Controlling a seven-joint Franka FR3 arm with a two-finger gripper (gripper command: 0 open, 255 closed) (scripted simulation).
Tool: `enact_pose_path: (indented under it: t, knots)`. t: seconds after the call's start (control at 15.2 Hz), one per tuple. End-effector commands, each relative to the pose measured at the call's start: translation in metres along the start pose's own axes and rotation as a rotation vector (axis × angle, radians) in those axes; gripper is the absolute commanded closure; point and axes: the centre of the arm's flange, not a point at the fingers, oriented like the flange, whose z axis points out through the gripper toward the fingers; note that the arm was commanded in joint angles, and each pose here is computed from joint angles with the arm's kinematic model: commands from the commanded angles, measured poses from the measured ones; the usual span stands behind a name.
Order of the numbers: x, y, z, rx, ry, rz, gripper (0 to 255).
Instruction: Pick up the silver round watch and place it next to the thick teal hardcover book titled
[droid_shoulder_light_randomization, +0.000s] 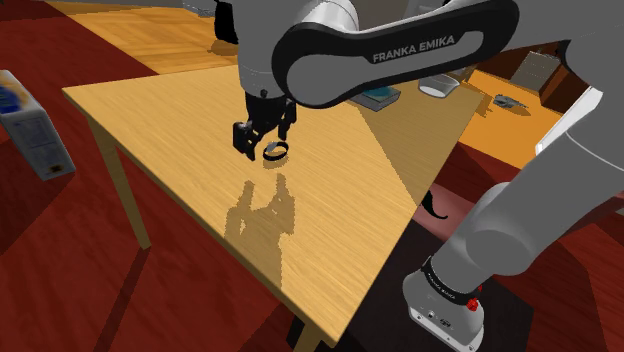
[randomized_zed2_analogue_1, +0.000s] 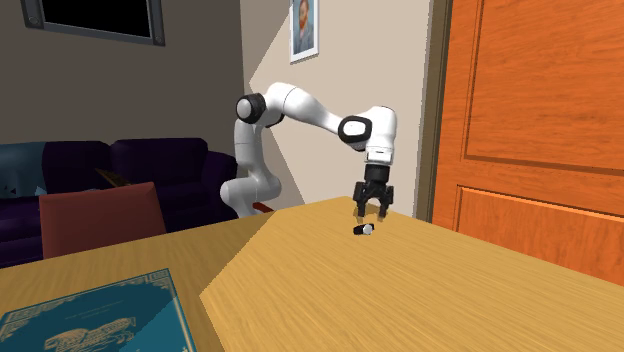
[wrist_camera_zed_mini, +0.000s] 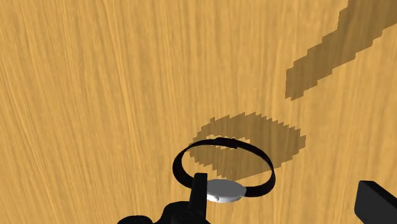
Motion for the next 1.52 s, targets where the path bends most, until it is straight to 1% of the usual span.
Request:
enact_pose_path:
  t: [0.0,0.53,0.59,1.19,1.45]
  knots:
    - [0.000,0.000,0.011,0.000,0.001,0.000,0]
    - [0.000,0.000,0.014,0.000,0.001,0.000,0]
    - [0.000,0.000,0.014,0.000,0.001,0.000,255]
    - [0.000,0.000,0.014,0.000,0.001,0.000,255]
    - [0.002,0.004,-0.007,0.000,0.001,0.000,255]
